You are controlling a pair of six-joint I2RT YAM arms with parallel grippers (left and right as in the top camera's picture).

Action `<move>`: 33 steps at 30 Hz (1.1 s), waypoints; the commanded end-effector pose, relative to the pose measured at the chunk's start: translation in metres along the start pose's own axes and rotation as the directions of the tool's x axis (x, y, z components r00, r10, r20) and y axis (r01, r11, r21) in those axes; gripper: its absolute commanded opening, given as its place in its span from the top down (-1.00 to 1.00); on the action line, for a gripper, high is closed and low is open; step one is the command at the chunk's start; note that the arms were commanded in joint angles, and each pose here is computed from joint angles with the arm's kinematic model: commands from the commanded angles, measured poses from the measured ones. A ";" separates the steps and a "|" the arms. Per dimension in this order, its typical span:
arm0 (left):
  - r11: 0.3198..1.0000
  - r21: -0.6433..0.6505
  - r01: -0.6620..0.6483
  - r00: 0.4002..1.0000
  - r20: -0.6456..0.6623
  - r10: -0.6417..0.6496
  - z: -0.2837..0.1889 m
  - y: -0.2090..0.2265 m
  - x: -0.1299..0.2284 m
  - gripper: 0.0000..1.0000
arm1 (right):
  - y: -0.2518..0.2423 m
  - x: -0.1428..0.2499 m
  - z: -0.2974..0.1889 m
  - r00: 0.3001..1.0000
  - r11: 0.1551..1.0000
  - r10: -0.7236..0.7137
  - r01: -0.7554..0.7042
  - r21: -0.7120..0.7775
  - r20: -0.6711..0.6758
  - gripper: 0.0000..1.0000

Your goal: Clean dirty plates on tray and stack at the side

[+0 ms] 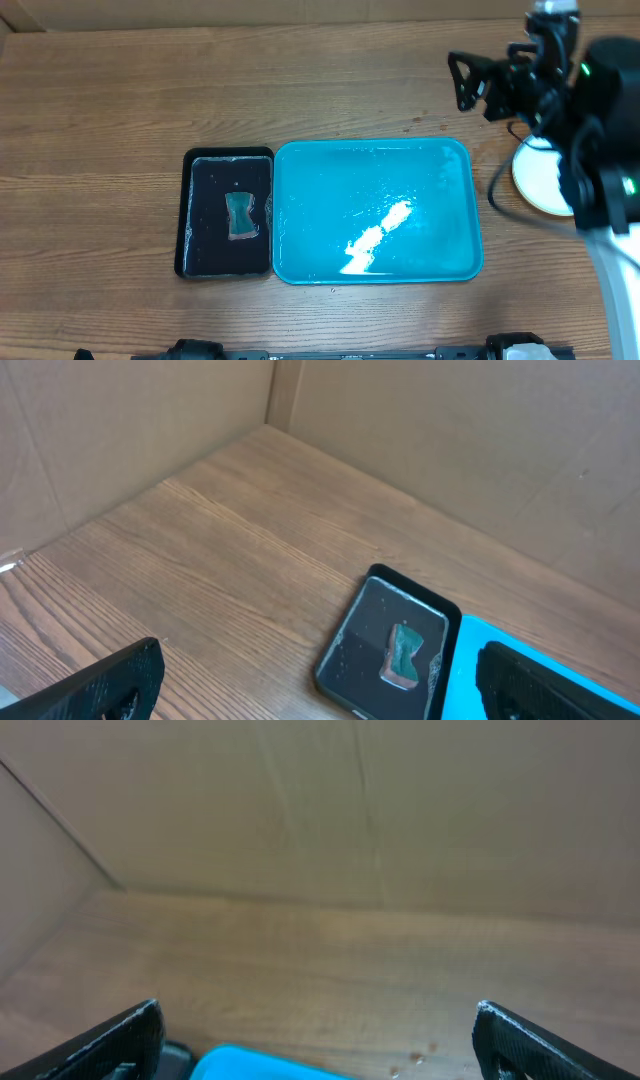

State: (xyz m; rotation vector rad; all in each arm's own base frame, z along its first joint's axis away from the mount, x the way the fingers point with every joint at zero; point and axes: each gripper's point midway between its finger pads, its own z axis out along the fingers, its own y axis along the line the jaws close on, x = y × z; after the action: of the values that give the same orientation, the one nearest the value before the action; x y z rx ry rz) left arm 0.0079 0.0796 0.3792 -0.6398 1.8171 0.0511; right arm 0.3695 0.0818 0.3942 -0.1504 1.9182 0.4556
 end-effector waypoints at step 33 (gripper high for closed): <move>1.000 -0.023 0.010 1.000 0.000 -0.010 0.002 0.002 0.000 -0.99 | 0.009 0.142 -0.122 0.776 0.995 -0.030 0.084 -0.056 0.630 -0.99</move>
State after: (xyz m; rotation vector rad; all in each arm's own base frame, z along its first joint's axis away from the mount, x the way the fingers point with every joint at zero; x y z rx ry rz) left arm 0.0081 0.0796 0.3787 -0.6398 1.8192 0.0522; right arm 0.2009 0.0585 0.3183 -0.1305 1.2202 0.4207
